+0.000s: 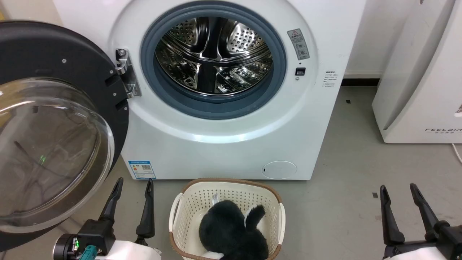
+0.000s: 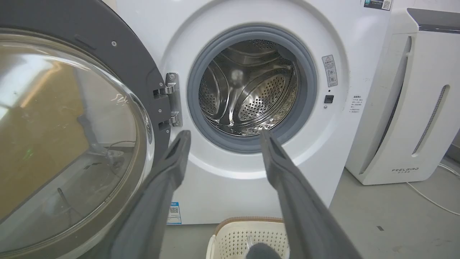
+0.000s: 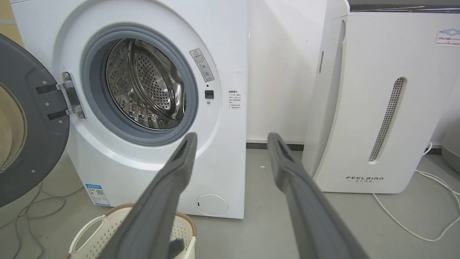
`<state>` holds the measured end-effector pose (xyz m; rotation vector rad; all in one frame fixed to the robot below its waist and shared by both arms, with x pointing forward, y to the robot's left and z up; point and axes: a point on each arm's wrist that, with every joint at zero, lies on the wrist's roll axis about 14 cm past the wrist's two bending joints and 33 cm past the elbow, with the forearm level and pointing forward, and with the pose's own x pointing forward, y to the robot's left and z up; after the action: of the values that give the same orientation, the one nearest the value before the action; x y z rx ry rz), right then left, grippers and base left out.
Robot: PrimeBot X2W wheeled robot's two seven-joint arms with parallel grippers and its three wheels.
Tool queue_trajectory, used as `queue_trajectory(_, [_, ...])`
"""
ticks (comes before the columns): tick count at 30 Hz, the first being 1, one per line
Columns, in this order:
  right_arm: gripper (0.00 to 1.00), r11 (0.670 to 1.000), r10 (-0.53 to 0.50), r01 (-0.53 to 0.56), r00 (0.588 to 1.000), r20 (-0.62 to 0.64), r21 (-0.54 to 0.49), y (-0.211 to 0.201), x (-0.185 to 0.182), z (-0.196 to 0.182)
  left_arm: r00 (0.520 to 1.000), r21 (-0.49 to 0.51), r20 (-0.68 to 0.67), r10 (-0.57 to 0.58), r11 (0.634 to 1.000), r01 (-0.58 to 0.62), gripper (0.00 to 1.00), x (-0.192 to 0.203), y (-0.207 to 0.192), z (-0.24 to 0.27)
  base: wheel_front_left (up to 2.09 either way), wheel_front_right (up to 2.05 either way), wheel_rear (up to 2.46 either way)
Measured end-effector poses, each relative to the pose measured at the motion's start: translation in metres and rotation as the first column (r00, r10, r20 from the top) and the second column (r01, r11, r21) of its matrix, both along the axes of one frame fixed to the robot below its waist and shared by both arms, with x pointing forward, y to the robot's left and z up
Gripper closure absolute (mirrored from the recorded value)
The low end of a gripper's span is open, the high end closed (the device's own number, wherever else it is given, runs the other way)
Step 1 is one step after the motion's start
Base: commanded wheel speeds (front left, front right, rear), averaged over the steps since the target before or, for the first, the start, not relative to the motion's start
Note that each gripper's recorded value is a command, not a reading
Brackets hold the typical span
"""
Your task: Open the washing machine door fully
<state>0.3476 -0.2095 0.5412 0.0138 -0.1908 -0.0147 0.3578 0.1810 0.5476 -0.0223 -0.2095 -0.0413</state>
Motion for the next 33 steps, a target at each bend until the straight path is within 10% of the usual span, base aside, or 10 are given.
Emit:
queue_trajectory(1, [0.0,1.0,-0.004,0.004,1.0,-0.003,0.0,-0.0014,-0.0015,-0.001,1.0,-0.007,0.0,-0.005,1.0,0.005,0.0,0.0005,-0.0017,0.0001,0.0,0.0,0.0])
queue_trajectory(2, [1.0,1.0,-0.008,0.008,1.0,-0.006,0.002,-0.0025,-0.0027,-0.002,1.0,-0.015,0.0,-0.009,1.0,0.009,1.0,0.0009,-0.003,0.0001,0.0,0.0,0.0])
queue_trajectory(33, [1.0,1.0,0.016,-0.016,0.998,-0.06,-0.002,0.0054,0.0004,-0.0105,0.999,-0.004,-0.049,-0.01,1.0,0.01,1.0,0.0037,-0.0057,-0.0067,0.0,0.0,0.0])
